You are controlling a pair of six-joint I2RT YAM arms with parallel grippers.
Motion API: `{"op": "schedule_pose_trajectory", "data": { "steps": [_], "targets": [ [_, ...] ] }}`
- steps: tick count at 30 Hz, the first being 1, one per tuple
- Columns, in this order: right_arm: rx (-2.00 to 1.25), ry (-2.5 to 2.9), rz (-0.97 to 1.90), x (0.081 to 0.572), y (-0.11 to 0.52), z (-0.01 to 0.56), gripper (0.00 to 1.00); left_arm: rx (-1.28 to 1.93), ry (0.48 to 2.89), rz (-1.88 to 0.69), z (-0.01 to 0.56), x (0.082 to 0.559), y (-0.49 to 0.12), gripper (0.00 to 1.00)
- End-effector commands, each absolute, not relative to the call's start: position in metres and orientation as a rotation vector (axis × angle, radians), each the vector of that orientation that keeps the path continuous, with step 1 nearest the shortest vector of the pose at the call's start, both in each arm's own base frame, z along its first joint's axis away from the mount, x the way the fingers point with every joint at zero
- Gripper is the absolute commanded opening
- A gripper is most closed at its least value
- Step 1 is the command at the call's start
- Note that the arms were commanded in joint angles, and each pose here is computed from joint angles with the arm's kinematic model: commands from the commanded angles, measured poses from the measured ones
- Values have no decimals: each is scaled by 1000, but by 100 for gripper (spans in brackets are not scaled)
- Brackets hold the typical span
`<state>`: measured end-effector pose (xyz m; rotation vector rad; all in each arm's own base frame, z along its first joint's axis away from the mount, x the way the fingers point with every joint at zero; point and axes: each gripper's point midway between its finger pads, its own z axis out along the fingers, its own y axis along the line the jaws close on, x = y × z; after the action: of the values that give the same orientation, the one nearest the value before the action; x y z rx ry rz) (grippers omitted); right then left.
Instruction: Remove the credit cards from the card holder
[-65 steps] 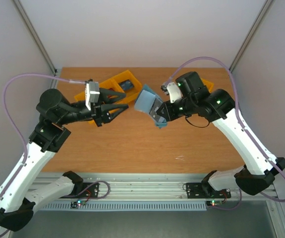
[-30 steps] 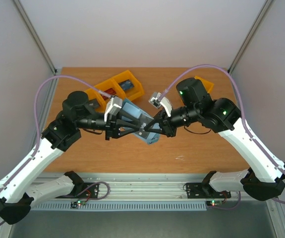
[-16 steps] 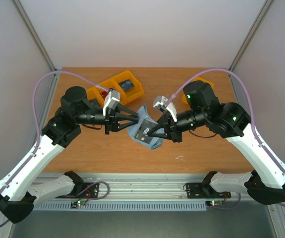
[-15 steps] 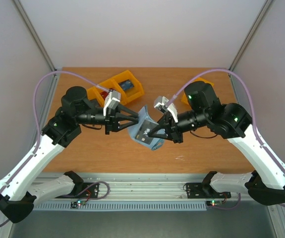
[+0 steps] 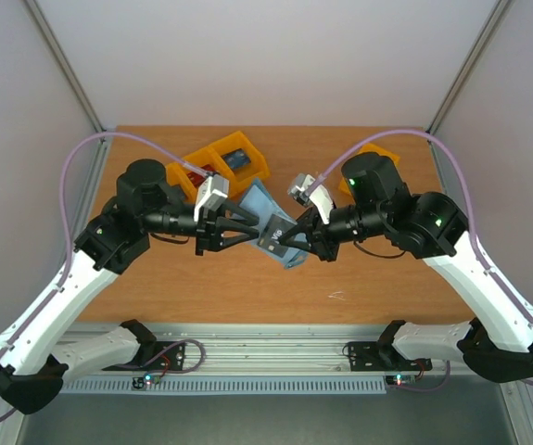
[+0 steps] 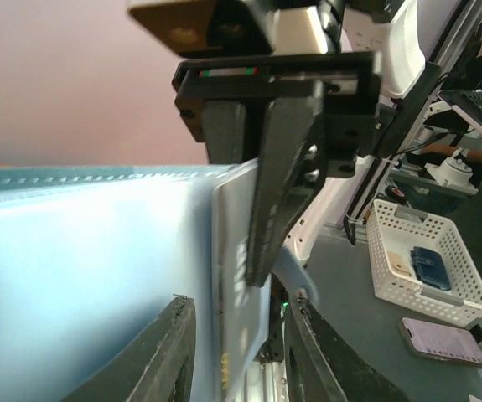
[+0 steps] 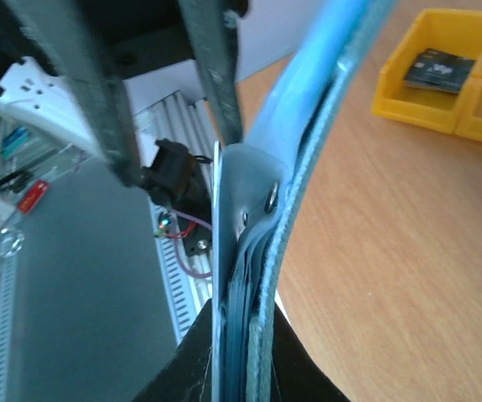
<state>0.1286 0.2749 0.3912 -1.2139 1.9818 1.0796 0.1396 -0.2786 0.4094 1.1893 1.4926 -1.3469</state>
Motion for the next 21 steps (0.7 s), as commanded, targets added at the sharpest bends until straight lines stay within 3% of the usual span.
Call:
{"op": "schedule_pose_trajectory", "data": {
  "steps": [1, 6, 10, 13, 21],
  "targets": [
    [-1116, 1992, 974, 152, 276, 396, 1, 1217, 1436, -1226, 424, 144, -272, 33],
    [-1045, 2066, 897, 166, 273, 388, 1, 1228, 1358, -1091, 444, 151, -264, 36],
    [-1021, 2081, 896, 168, 273, 388, 1, 1358, 1250, -1186, 444, 123, -268, 31],
    [-1020, 2074, 913, 166, 274, 391, 1, 1397, 1301, -1249, 418, 112, -282, 28],
    [-1041, 2065, 955, 160, 275, 394, 1, 1209, 1486, -1120, 403, 159, -292, 26]
  ]
}}
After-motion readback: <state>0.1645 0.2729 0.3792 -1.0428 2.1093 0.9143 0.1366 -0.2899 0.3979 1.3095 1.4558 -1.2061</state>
